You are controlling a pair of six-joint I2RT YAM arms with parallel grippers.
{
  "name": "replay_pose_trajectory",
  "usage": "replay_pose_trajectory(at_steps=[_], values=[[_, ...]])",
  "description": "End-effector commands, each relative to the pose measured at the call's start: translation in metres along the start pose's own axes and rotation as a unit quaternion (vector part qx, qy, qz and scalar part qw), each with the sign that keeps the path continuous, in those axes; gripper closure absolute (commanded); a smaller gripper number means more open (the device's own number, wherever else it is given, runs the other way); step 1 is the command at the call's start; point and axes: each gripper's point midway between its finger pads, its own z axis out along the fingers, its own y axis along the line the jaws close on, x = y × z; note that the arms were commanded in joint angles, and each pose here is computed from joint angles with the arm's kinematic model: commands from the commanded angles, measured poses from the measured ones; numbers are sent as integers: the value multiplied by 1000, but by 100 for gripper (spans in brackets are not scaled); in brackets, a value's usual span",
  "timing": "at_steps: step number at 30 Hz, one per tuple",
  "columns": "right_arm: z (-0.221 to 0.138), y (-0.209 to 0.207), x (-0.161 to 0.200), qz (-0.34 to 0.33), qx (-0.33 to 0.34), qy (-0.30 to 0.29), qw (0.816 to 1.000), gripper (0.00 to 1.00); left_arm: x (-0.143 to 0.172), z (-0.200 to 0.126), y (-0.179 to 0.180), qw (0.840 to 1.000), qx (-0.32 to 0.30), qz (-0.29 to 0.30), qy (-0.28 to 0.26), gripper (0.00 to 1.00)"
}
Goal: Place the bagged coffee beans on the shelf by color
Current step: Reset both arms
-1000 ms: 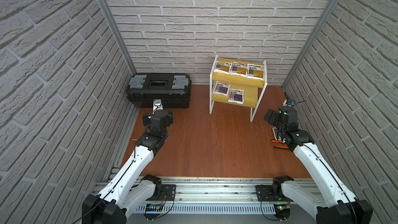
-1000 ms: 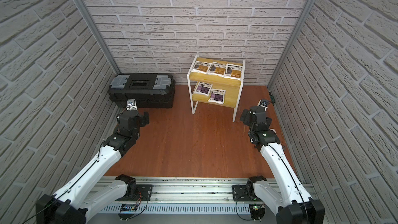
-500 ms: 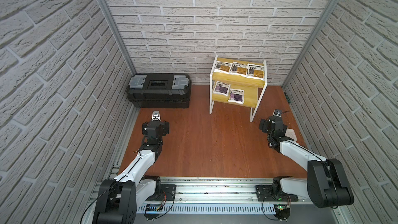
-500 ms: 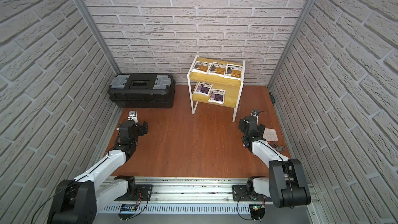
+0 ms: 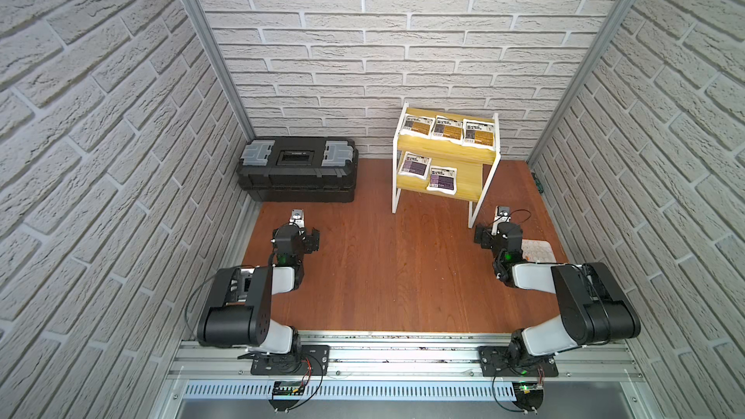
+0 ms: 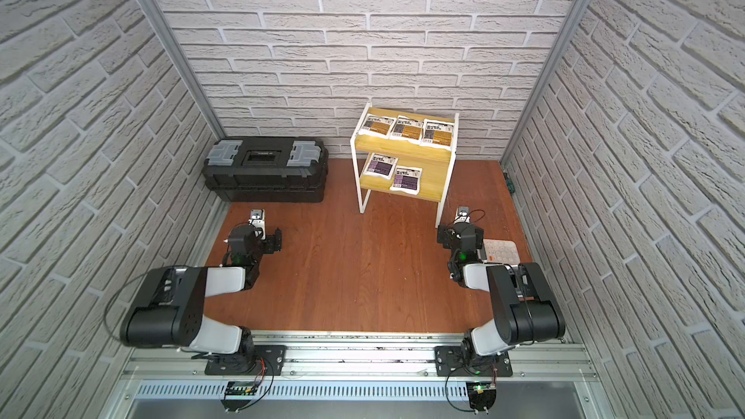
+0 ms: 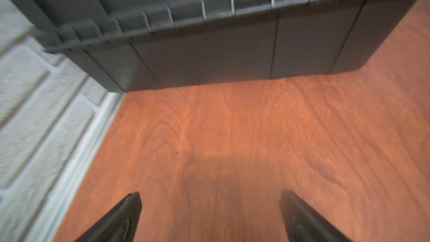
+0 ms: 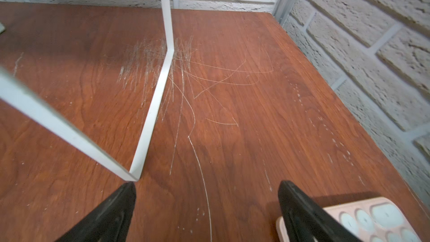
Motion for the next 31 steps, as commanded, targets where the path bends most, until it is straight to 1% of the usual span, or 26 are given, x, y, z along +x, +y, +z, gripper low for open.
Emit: replay_pose_trajectory(at_steps=[1,4,5,6,7,8,9,10,23,24,31], values=[[-2,6,-25,1,-19,-52,998,0,-32,8,8,997,31,-39,-60,1],[-3,6,-25,2,-19,-54,998,1,-30,7,8,997,33,-38,-58,2],[-4,6,-25,2,-19,-54,998,0,-31,5,4,997,32,-29,-57,2],[-4,5,-25,2,-18,-56,998,0,-33,2,-7,996,43,-4,-73,1],[-5,6,-25,3,-19,-58,998,1,-32,0,-8,997,35,3,-72,1],[-5,5,-25,3,-18,-57,998,0,-32,3,-6,997,35,-4,-69,1],[-5,6,-25,3,-19,-58,998,0,-29,7,2,998,33,-22,-50,2],[-5,6,-25,2,-19,-57,998,0,-30,8,4,997,40,-33,-51,1],[0,7,-23,2,-22,-55,998,0,-30,8,4,997,37,-31,-52,2],[0,7,-22,2,-22,-47,999,0,-30,8,4,997,38,-31,-52,1],[-5,6,-24,3,-23,-59,998,0,-30,6,4,997,35,-29,-55,1]])
